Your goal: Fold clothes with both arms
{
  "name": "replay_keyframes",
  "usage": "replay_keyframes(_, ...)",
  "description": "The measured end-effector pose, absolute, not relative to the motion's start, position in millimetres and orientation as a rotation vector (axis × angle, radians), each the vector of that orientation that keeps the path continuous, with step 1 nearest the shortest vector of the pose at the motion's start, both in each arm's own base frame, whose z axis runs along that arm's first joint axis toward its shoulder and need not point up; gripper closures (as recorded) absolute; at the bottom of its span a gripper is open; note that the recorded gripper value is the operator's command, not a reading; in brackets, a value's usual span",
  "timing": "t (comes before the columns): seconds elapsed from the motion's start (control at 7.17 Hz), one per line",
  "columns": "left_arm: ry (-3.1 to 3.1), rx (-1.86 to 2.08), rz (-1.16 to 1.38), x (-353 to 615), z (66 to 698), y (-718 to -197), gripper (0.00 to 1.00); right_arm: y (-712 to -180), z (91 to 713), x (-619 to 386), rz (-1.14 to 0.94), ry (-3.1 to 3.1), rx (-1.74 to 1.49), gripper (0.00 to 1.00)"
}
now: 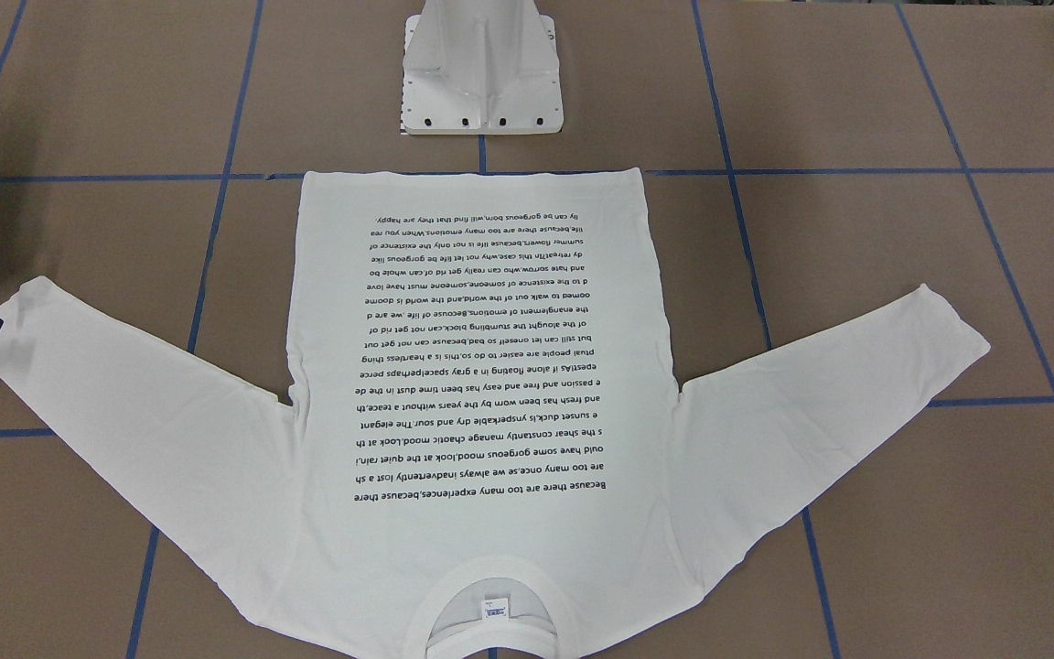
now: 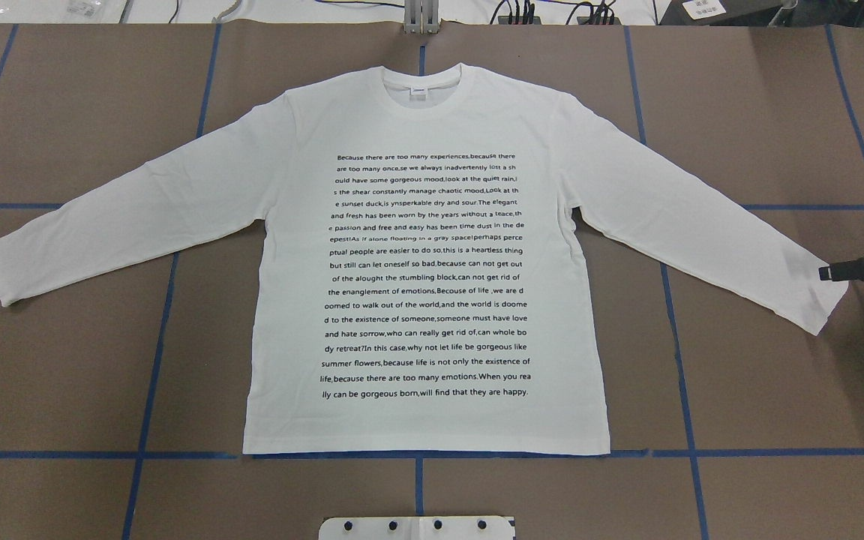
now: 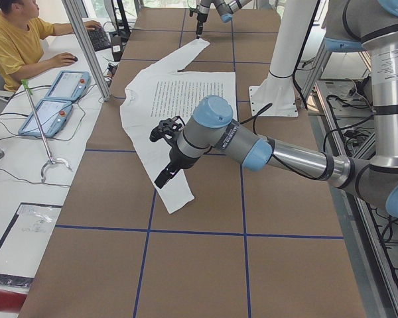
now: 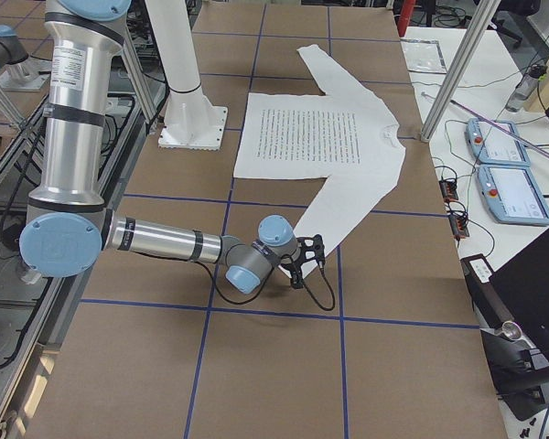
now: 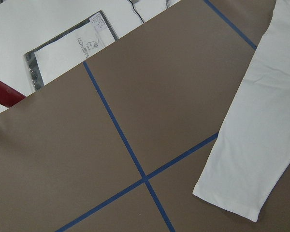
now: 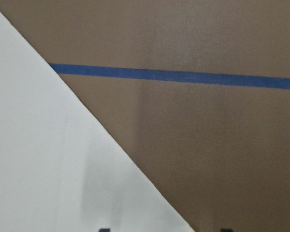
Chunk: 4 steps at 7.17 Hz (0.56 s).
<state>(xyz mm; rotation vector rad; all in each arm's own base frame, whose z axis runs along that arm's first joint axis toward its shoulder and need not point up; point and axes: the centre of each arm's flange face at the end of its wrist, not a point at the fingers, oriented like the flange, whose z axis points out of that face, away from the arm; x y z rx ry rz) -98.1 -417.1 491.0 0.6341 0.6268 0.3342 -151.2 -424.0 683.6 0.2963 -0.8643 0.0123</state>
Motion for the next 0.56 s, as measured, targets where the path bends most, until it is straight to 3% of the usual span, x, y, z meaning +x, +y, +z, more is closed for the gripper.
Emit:
replay_keyframes(0.42,0.639,0.632,0.336,-97.4,491.8,-415.0,0.00,-417.7,691.8,-157.1,0.000,-0.848,0.285,0.45)
replay_keyframes(0.56,0.642,0.632,0.337,-97.3,492.0,-414.7,0.00,-416.8,692.7,-158.5,-0.004,-0.847,0.283,0.71)
